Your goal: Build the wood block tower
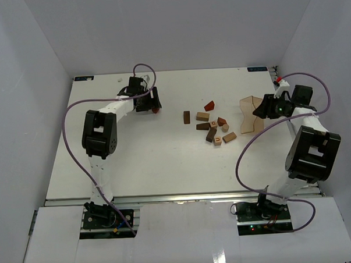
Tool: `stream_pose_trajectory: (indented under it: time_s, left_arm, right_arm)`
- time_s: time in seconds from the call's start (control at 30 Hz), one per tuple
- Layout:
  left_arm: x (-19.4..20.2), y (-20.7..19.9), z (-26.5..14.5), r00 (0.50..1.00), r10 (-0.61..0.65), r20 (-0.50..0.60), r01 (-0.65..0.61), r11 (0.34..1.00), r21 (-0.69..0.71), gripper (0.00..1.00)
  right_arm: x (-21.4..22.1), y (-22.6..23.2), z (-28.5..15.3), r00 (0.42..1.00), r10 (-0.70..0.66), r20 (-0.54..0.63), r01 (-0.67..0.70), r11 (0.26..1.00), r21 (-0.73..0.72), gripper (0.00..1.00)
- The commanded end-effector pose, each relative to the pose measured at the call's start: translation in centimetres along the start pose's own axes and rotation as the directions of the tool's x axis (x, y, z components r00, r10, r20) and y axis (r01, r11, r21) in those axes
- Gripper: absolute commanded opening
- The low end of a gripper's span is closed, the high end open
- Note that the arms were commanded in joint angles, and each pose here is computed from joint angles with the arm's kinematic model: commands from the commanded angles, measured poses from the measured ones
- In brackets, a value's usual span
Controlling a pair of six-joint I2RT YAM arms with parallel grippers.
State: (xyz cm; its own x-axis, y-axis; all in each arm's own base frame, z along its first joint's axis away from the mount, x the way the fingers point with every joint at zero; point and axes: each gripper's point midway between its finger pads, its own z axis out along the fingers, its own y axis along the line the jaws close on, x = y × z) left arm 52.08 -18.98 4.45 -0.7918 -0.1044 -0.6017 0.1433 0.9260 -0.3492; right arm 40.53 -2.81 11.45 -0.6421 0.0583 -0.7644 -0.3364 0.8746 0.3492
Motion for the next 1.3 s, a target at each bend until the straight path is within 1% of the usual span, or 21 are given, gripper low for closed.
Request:
stream_pose_trajectory:
  time_s: [0.0,0.17,0.33,0.5,0.63,0.73,0.97,1.07,1.1,1.13,1.27]
  left_arm:
    - [-2.0,-2.7,-3.8,0.999,-0.017,0.036,0.014,0.997,0.076,0.88]
    - [-3.7,-4.1,-5.8,0.996,-0.021,0.084,0.011,0.993,0.118,0.91]
    - [-4.6,-5.1,-7.7,0.993,-0.024,0.119,0.006,0.989,0.145,0.92]
    - [-5.0,-6.0,-9.8,0.987,-0.031,0.155,0.003,0.984,0.175,0.93]
    - [-4.6,-7.0,-11.6,0.984,-0.047,0.174,0.006,0.974,0.226,0.93]
    - [-4.0,-7.6,-13.0,0.982,-0.057,0.182,0.008,0.966,0.257,0.93]
    - [-2.5,-8.9,-16.5,0.979,-0.07,0.19,0.005,0.946,0.325,0.93]
    - [-1.8,-9.0,-17.4,0.979,-0.062,0.192,-0.005,0.943,0.333,0.93]
    - [-1.4,-8.9,-17.7,0.98,-0.06,0.189,-0.007,0.943,0.334,0.93]
    - [-0.8,-8.8,-17.8,0.982,-0.058,0.182,-0.006,0.943,0.334,0.93]
    - [0.8,-8.6,-18.5,0.984,-0.054,0.171,-0.007,0.94,0.34,0.93]
  right_arm:
    - [-1.8,0.4,0.0,0.997,0.014,0.079,-0.003,0.99,-0.14,0.09]
    - [-0.8,-0.3,0.6,0.995,0.07,0.064,-0.057,0.979,-0.194,0.11]
    - [-0.3,-1.1,0.9,0.991,0.126,0.055,-0.111,0.969,-0.22,0.13]
    - [0.5,-2.3,1.4,0.982,0.188,0.036,-0.175,0.959,-0.224,0.18]
    - [1.2,-3.6,1.7,0.976,0.216,0.024,-0.208,0.958,-0.196,0.28]
    - [1.7,-4.4,1.9,0.973,0.23,0.015,-0.224,0.96,-0.17,0.41]
    - [1.4,-6.1,1.7,0.974,0.227,0.02,-0.224,0.971,-0.088,0.63]
    - [1.2,-6.5,1.4,0.975,0.219,0.024,-0.217,0.974,-0.067,0.82]
    - [1.2,-6.5,1.4,0.976,0.217,0.025,-0.215,0.975,-0.062,0.86]
    - [1.2,-6.5,1.4,0.976,0.216,0.026,-0.214,0.975,-0.061,0.88]
    - [1.5,-6.8,1.3,0.977,0.213,0.022,-0.212,0.976,-0.042,0.9]
